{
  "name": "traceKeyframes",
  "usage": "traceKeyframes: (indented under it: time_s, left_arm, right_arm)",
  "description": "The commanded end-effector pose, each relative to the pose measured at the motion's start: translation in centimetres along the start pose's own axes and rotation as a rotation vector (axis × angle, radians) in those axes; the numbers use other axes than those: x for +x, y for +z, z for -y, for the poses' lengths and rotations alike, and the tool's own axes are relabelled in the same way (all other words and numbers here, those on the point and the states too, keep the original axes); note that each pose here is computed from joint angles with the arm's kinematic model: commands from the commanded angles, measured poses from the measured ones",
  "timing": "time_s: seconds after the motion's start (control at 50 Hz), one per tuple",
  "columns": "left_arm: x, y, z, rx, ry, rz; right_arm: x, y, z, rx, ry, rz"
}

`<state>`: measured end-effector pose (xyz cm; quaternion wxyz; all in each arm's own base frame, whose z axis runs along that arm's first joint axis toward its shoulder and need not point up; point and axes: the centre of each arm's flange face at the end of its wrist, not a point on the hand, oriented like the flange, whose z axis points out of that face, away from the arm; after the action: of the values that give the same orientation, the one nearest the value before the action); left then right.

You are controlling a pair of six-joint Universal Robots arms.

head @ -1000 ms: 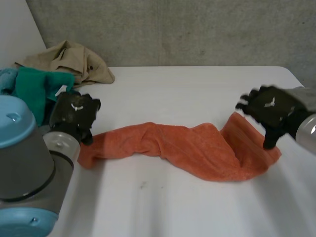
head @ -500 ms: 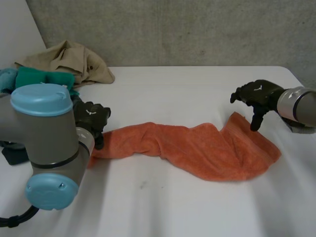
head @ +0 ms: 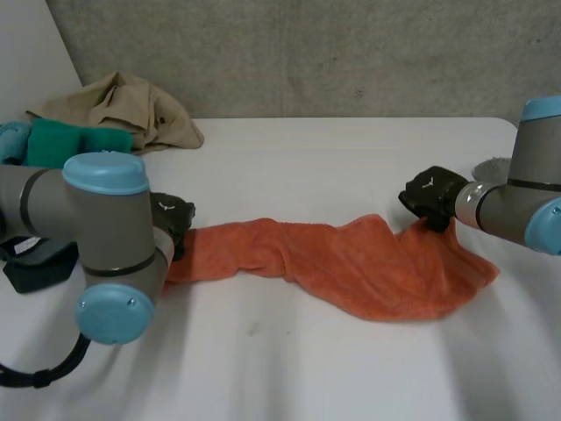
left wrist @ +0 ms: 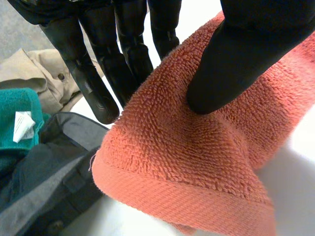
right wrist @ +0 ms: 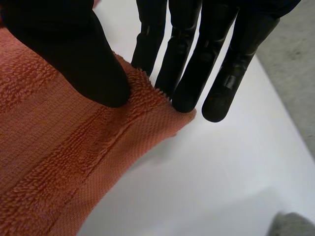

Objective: Fold the laundry.

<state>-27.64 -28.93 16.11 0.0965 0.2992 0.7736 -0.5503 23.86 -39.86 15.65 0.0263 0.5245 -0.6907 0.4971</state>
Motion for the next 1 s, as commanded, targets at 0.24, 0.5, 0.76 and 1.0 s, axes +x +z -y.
traceKeyframes:
  time_s: [0.24,0.5,0.76,1.0]
  left_arm:
    - [-10.1,2.9,18.8,0.716,-0.030,0.504]
    - [-10.1,1.1,17.7,0.783,-0.061,0.536]
    - [-2.8,4.0,4.4,0.428,0.044,0.296]
    - [-0.1,0.6,-1.2,0.233,0.098,0.165]
  right_arm:
    - [15.9,-4.3,12.7,0.622,-0.039,-0.812]
    - [15.1,-8.0,13.3,0.655,0.111,-0.734]
    - [4.0,-2.8,3.9,0.339,0.242,-0.302]
    - [0.7,-4.7,-2.6,0.124,0.305,-0.204]
